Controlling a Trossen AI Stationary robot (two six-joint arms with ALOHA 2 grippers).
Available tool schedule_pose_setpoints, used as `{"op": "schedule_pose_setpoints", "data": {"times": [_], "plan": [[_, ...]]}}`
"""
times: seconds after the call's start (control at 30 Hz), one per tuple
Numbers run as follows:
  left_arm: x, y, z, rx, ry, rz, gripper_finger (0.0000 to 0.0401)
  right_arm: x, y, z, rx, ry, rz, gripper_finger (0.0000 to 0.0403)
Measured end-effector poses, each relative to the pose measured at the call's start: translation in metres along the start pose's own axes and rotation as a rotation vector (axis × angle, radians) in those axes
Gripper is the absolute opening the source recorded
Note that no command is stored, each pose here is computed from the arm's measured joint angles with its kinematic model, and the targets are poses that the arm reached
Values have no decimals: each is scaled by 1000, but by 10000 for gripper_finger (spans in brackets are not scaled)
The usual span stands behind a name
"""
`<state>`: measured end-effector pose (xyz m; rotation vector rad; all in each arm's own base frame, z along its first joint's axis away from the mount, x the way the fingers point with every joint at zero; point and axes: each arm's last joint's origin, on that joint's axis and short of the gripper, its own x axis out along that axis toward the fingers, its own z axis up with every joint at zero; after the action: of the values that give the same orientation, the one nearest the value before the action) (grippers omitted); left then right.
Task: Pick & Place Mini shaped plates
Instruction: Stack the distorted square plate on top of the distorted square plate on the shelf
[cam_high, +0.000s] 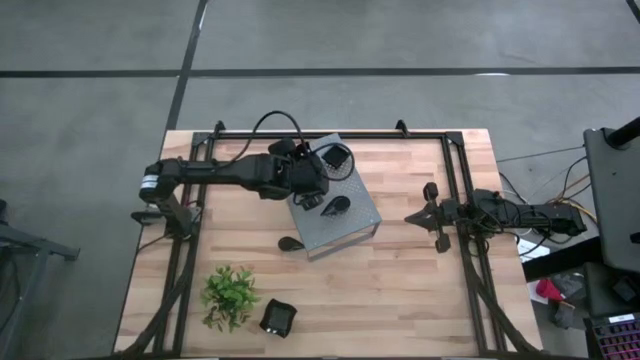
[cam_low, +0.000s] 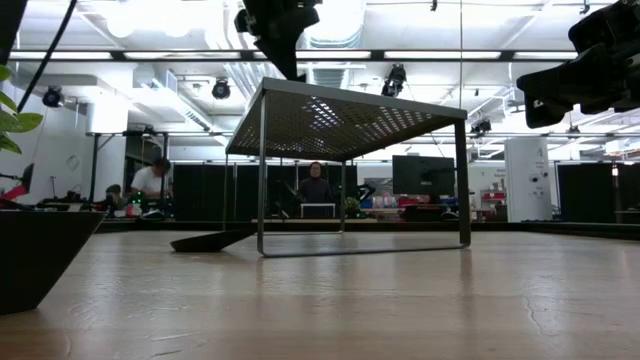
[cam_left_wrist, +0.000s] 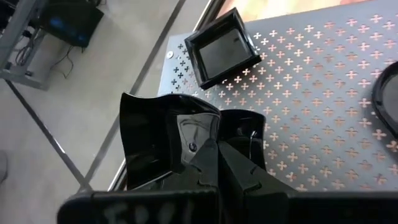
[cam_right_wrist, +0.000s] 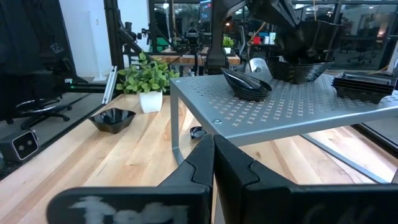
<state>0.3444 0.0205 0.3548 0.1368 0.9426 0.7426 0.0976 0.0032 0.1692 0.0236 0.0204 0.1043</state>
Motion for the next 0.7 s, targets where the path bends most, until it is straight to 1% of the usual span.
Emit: {"op": "schedule_pose_setpoints", "data": {"times": [0.27, 0.4, 0.5, 0.7], "plan": [[0, -1, -2, 24, 27, -39, 0, 0, 0, 0, 0, 0, 0, 9], [0, -1, -2, 25, 27, -38, 3, 0, 0, 0, 0, 0, 0, 9], [1, -1, -2, 33, 27, -32, 25, 0, 0, 0, 0, 0, 0, 9], [1, -1, -2, 24, 17, 4, 97, 0, 0, 0, 0, 0, 0, 9]]}}
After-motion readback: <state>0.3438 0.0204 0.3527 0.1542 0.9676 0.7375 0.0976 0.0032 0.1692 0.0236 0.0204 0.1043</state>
